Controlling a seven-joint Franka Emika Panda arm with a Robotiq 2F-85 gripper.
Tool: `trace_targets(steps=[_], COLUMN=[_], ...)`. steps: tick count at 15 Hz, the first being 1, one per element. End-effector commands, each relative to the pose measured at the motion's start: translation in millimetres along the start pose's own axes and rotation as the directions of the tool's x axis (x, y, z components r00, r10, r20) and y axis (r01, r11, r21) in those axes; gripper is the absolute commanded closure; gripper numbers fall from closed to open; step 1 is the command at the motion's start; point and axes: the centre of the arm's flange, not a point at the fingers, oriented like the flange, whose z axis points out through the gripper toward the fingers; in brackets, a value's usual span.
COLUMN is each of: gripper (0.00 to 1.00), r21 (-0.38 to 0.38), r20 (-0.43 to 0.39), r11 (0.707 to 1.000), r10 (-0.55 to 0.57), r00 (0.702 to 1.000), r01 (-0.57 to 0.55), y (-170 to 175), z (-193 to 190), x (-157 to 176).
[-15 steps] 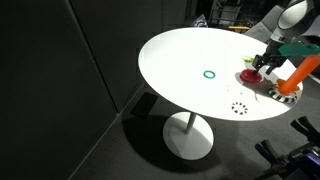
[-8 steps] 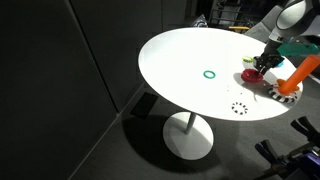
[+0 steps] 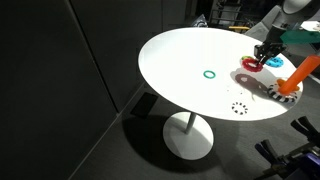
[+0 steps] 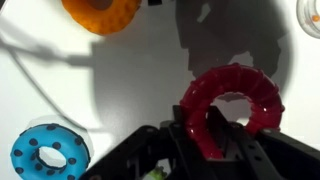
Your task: Put the red ring through the pole
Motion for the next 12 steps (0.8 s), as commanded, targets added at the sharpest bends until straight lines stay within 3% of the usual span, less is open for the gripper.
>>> trace_targets(steps=[1, 12], gripper=[0.91, 0.91], r21=[0.015, -0.007], r20=[0.001, 0.007], r11=[1.000, 0.998], r10=[-0.024, -0.060], r00=[1.000, 0.998], r01=[0.024, 0.060], y=[2, 13], z=[-47, -131], x=[-14, -80])
